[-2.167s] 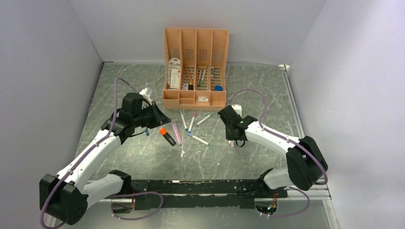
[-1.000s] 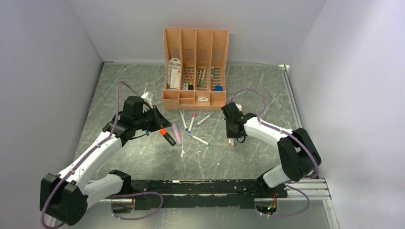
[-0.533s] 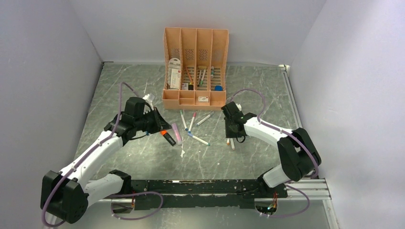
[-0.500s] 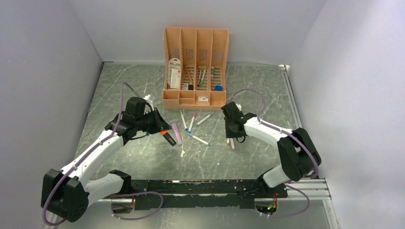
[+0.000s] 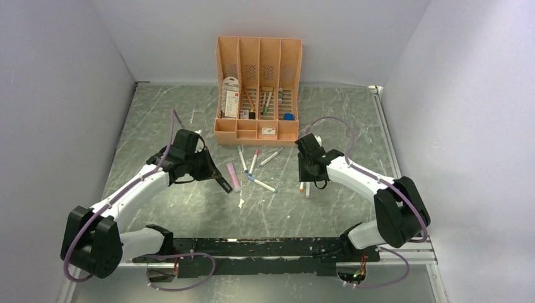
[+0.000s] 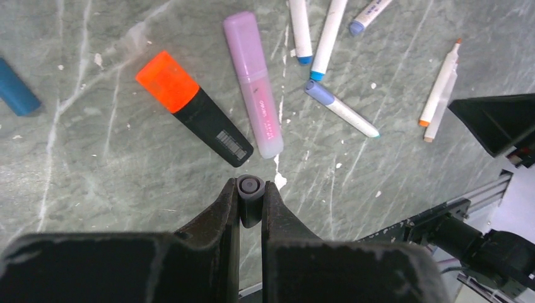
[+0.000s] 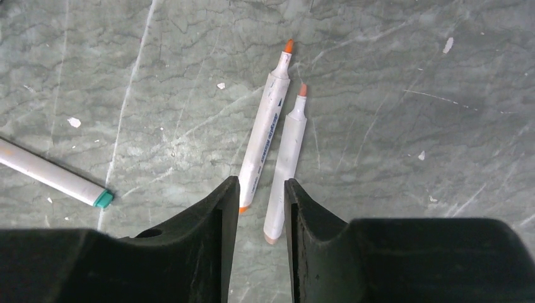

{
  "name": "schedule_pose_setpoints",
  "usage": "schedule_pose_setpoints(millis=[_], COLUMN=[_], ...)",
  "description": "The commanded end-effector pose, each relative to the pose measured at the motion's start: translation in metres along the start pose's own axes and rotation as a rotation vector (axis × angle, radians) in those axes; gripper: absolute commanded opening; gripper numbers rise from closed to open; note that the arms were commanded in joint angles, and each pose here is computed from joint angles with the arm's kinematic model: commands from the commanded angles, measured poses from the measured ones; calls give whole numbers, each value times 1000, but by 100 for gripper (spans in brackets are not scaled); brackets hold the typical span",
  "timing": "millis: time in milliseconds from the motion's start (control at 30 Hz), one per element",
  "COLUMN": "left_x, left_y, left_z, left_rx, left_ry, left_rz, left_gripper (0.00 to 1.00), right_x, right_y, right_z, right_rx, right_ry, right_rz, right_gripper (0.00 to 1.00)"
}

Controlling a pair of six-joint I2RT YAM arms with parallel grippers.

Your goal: Open the pen caps

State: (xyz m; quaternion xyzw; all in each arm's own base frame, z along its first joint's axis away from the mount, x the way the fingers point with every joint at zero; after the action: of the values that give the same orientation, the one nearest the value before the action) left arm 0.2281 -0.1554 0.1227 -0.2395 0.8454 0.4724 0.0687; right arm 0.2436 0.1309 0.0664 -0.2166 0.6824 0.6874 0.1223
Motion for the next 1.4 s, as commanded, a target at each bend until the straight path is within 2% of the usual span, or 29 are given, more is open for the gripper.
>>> schedule_pose_setpoints(millis=[0,333,433,533,933,1367], left_x=[-11,0,2,5,1,-29], left_y=[3,-14,-19,-25,-32,-35], left_z=[7,26,29,35,59,74], left_rx=[-73,-132,-145,-161,-293,-409], left_ry=[-19,-3,-8,-12,-26,-28], left_rz=[-33,6,21,33,15,-6], left_gripper=[12,14,22,24,24,28], right_x=[-10,-30,-33,-33,-29,-23], right_y=[15,44,51,53,51,45], right_z=[-3,7,13,19,34,53], right_rx=[-2,-90,-144,-184,-273,-335], right_ry=[6,1,10,21,46,98], right_rz=[-24,-99,-116,-121,-100,-70], right_gripper=[33,49,56,59,61,62])
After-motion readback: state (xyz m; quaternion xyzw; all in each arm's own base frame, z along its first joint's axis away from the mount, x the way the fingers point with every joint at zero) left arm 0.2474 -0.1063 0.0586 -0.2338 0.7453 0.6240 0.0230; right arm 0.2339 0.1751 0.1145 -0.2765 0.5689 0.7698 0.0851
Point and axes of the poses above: each gripper's point midway between its finger pads, its own y axis back along the fingers, its own z axis along the line the jaws close on, x = y × z, the point moved 3 cm from there along y, back along the fingers, and after that the axes turned 5 degrees about y, right-handed, at the moved point
